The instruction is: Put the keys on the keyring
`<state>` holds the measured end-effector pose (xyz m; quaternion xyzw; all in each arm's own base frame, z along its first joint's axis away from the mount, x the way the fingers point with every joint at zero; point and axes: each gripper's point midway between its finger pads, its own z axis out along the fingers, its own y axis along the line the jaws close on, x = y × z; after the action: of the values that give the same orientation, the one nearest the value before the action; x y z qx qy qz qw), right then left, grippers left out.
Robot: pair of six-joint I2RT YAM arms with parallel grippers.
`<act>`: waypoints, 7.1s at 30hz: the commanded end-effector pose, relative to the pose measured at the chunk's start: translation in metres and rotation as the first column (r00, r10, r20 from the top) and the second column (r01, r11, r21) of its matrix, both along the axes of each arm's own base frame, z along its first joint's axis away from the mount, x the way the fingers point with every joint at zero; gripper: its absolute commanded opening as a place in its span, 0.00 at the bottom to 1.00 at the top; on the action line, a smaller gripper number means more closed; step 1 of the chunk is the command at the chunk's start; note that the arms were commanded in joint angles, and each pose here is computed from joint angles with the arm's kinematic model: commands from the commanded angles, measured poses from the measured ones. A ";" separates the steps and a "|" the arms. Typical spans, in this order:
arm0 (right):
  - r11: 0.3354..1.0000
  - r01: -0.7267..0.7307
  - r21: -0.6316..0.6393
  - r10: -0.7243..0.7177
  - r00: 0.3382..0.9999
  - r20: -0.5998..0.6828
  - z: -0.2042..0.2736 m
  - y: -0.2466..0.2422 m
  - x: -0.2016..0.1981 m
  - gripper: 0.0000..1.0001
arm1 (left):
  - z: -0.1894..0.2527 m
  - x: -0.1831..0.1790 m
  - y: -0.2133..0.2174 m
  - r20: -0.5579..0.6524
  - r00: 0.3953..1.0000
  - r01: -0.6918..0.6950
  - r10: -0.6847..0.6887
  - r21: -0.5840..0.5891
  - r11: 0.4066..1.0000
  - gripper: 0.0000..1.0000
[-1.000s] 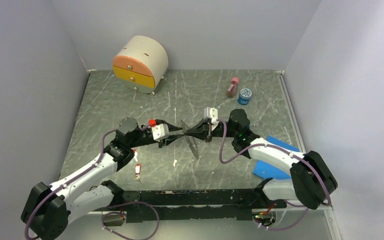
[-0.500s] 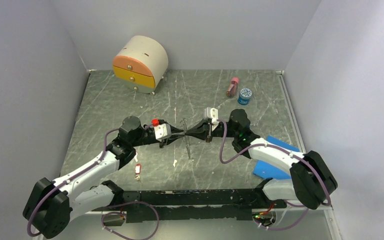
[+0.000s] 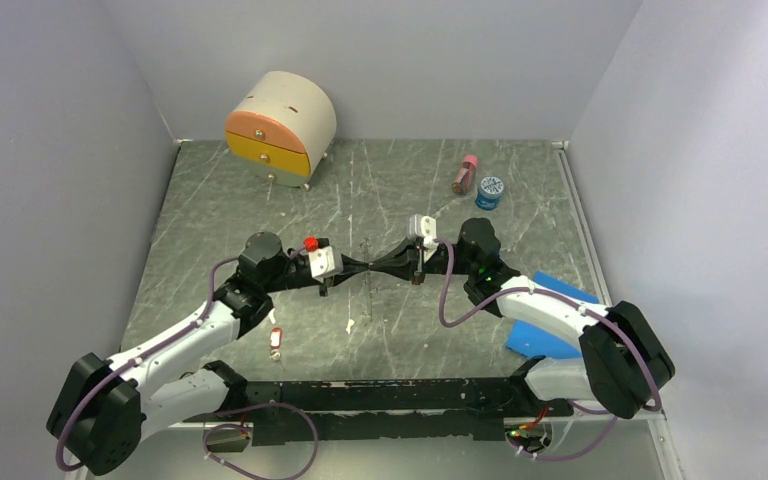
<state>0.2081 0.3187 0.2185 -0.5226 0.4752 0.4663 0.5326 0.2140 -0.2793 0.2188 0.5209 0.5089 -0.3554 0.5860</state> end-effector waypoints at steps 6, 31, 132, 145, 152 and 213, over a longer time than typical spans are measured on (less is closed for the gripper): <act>1.000 0.001 0.015 -0.002 0.998 0.058 0.011 0.002 0.000 0.20 | 0.030 0.003 -0.002 0.044 0.999 -0.008 0.011 -0.047 0.999 0.02; 0.999 -0.002 -0.050 0.009 0.992 0.129 0.002 0.009 -0.001 0.46 | -0.006 0.022 0.028 -0.149 0.967 -0.153 0.207 0.309 0.939 0.03; 0.962 0.008 -0.272 -0.015 1.000 -0.024 -0.020 0.012 0.017 0.00 | -0.002 0.006 0.030 -0.068 0.985 -0.147 0.159 0.152 0.977 0.41; 0.918 0.031 -0.395 -0.054 0.997 -0.047 -0.026 0.002 0.023 0.00 | -0.014 0.013 0.027 -0.100 0.980 -0.154 0.173 0.180 0.972 0.40; 0.901 0.024 -0.433 -0.076 0.992 -0.105 -0.027 0.005 0.027 0.00 | -0.024 0.022 0.032 -0.135 0.963 -0.197 0.234 0.241 0.950 0.41; 0.886 -0.272 -0.375 0.060 0.870 -0.489 -0.055 0.033 0.005 0.00 | -0.046 0.023 0.044 -0.253 0.898 -0.301 0.359 0.242 0.922 0.42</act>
<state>0.2110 0.3397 0.1503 -0.5401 0.6578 0.4842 0.2030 0.2338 -0.2527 0.1656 0.4837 0.6537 -0.2935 0.5025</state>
